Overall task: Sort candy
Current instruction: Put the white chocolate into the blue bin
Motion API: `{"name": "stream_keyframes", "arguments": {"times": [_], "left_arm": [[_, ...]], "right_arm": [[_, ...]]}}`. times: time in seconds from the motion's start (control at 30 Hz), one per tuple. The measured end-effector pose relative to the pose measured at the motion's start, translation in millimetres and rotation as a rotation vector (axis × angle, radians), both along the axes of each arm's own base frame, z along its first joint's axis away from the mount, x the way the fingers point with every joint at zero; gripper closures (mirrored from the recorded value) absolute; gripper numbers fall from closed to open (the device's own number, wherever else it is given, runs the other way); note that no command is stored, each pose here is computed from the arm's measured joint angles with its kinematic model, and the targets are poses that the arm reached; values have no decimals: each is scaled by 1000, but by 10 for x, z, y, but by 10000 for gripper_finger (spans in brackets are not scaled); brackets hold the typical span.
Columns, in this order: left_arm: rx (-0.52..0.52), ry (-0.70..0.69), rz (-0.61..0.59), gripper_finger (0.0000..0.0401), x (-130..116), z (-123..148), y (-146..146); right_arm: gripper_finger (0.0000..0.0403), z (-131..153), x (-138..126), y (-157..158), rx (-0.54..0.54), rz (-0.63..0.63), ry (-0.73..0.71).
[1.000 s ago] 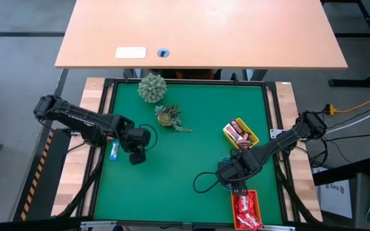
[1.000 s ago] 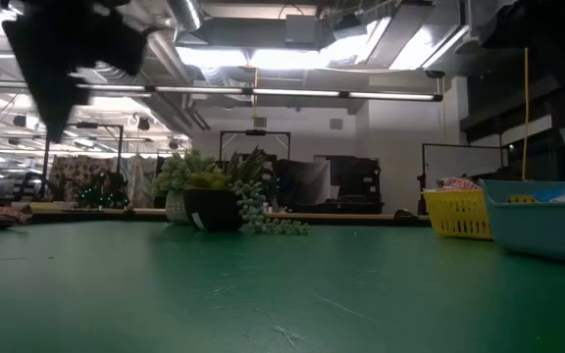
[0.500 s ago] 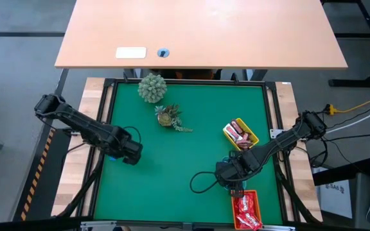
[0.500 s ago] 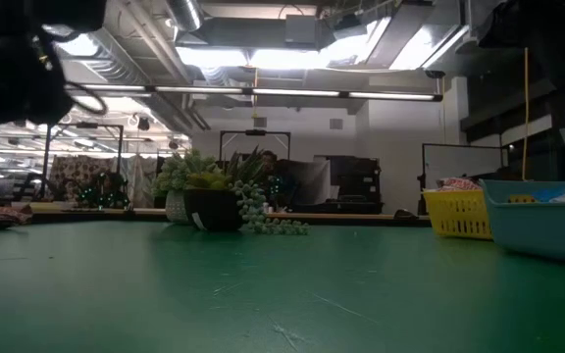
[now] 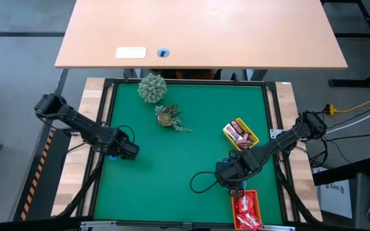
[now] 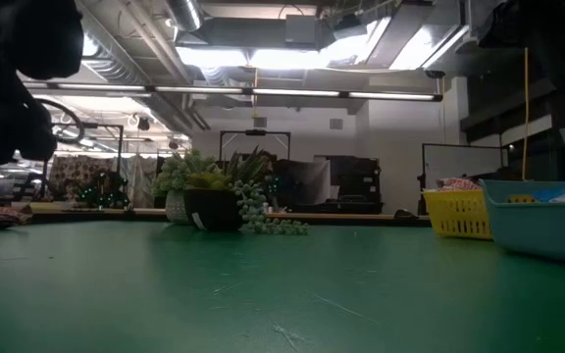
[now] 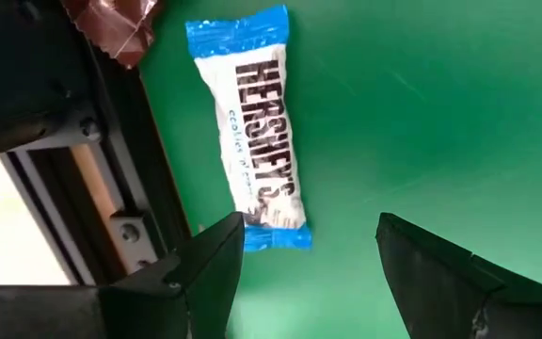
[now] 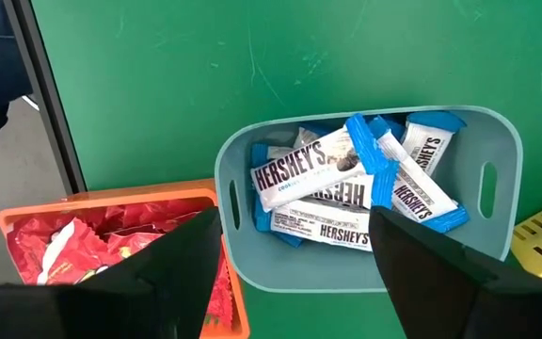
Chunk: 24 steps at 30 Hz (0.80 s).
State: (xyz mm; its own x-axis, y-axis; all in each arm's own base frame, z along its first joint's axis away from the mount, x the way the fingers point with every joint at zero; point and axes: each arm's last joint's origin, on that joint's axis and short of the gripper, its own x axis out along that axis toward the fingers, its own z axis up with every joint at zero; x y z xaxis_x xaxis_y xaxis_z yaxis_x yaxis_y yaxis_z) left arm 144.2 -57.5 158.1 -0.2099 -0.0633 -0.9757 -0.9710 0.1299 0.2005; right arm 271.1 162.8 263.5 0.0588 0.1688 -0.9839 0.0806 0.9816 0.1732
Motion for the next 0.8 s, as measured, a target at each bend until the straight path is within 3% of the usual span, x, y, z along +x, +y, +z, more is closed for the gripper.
{"name": "stream_keyframes", "arguments": {"times": [0.47,0.67,0.8], "left_arm": [[81,-29,65,167,0,-51,24],[-13,10,52,186,-7,-55,-2],[-12,21,44,198,-2,-71,-4]], "right_arm": [[134,0,-1,-1,-1,0,1],[134,-1,-1,-1,-1,1,2],[134,-1,-1,-1,-2,1,2]]}}
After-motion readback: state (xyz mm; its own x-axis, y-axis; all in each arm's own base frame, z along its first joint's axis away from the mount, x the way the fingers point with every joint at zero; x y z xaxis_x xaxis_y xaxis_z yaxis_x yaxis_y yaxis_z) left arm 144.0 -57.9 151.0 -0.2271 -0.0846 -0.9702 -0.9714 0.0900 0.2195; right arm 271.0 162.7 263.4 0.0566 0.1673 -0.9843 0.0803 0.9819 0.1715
